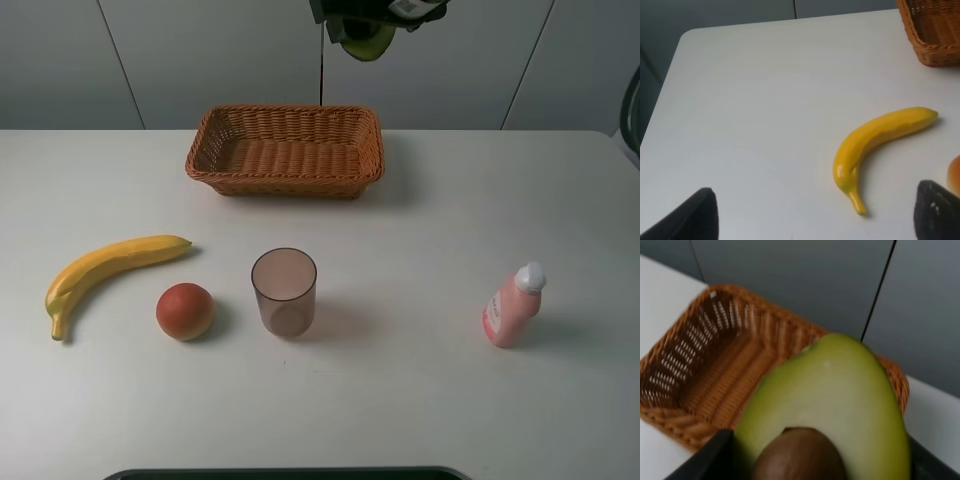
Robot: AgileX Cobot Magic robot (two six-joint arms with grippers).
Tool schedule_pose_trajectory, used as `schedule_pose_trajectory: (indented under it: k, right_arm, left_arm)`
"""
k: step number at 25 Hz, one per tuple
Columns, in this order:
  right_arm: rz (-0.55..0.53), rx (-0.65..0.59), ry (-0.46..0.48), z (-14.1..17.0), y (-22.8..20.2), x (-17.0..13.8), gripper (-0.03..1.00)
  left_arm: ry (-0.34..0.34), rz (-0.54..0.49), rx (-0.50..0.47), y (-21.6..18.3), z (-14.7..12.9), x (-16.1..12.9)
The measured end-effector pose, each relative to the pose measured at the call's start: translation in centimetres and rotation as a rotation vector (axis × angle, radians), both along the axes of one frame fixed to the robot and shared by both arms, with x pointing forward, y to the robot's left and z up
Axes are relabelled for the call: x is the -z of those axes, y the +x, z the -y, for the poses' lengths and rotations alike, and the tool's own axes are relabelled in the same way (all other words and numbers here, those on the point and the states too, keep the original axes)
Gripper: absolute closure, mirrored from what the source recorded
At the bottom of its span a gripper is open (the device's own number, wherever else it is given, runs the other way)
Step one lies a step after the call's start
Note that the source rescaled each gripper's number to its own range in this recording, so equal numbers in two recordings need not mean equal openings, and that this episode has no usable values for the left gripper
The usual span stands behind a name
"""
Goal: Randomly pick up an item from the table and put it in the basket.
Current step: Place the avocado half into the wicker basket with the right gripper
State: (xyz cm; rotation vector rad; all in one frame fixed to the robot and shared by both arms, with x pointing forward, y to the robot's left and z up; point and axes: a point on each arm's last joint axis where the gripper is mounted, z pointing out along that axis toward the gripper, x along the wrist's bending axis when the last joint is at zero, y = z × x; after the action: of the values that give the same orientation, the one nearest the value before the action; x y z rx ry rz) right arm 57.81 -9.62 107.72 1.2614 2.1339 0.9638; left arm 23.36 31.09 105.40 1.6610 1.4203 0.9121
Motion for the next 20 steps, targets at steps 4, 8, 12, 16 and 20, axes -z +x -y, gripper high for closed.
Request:
schedule_pose_trajectory:
  k: [4,8,12,16,20]
  right_arm:
    - [0.020,-0.004,-0.013,-1.8,3.7,1.9,0.96]
    - [-0.039,0.005,-0.057,-3.0,7.2,6.9,0.96]
    - [-0.129,0.014,-0.081,-3.9,8.8,12.2,0.96]
    - [-0.196,0.016,-0.095,-4.3,9.1,15.6,0.96]
    - [-0.212,0.010,-0.105,-4.3,9.1,16.6,0.96]
  left_arm:
    - [0.000,0.000,0.000,0.0,0.0,0.0]
    - [0.000,0.000,0.000,0.0,0.0,0.0]
    - [0.000,0.000,0.000,0.0,0.0,0.0]
    - [0.000,0.000,0.000,0.0,0.0,0.0]
    - [0.000,0.000,0.000,0.0,0.0,0.0]
